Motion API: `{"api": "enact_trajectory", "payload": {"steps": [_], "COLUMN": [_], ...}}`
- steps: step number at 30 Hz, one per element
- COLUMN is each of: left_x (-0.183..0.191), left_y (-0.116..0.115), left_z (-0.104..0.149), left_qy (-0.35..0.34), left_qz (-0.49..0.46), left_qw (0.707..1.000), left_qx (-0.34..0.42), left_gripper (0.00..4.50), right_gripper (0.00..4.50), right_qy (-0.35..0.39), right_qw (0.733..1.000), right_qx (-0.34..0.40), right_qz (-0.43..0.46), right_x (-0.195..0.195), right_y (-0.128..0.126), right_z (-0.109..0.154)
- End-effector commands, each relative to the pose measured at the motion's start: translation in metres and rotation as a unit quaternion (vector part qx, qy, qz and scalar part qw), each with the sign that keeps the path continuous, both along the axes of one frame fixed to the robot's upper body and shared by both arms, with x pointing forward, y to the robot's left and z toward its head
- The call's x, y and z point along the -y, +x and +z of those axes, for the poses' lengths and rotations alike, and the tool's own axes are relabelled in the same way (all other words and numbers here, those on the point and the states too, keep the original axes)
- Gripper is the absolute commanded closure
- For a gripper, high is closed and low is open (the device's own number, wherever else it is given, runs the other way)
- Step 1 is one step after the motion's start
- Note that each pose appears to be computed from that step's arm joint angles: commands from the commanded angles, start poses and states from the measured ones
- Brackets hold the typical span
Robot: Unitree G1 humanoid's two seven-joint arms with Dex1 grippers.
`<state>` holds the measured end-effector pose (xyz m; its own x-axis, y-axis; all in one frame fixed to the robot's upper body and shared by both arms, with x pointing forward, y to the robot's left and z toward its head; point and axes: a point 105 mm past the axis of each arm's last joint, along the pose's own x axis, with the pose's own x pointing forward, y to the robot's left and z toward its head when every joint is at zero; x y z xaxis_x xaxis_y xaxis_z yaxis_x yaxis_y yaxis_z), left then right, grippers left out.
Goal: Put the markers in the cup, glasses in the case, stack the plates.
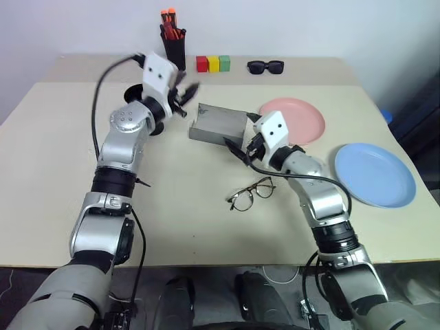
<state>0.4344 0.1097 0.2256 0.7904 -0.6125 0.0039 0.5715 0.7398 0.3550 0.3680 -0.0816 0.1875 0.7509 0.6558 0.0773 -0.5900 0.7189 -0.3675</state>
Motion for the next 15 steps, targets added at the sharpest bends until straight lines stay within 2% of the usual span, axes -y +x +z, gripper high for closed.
{"api": "enact_trajectory", "payload": {"steps": [1,2,7,15], "left_x": [0.008,0.009,0.017,0.029], "left_y": [0.001,0.004,0.017,0.012], "left_z": [-0.016,-0.022,-0.039,-0.059], "left_qy": [0.085,0.092,0.137,0.196], "left_qz": [-0.035,-0.038,-0.055,-0.113], "left_qw": [0.995,0.994,0.986,0.965], "left_qx": [-0.03,-0.042,-0.078,-0.129], "left_gripper": [0.25,0.03,0.03,0.03], "right_gripper": [0.0,0.0,0.0,0.0], "right_qy": [-0.018,-0.025,-0.054,-0.055], "right_qw": [0.999,0.999,0.996,0.995], "right_qx": [0.008,0.0,-0.041,-0.076], "right_qz": [0.041,0.048,0.06,0.017], "right_x": [0.005,0.007,0.021,0.037], "right_y": [-0.017,-0.021,-0.04,-0.06], "right_z": [0.009,0.006,-0.017,-0.038]}}
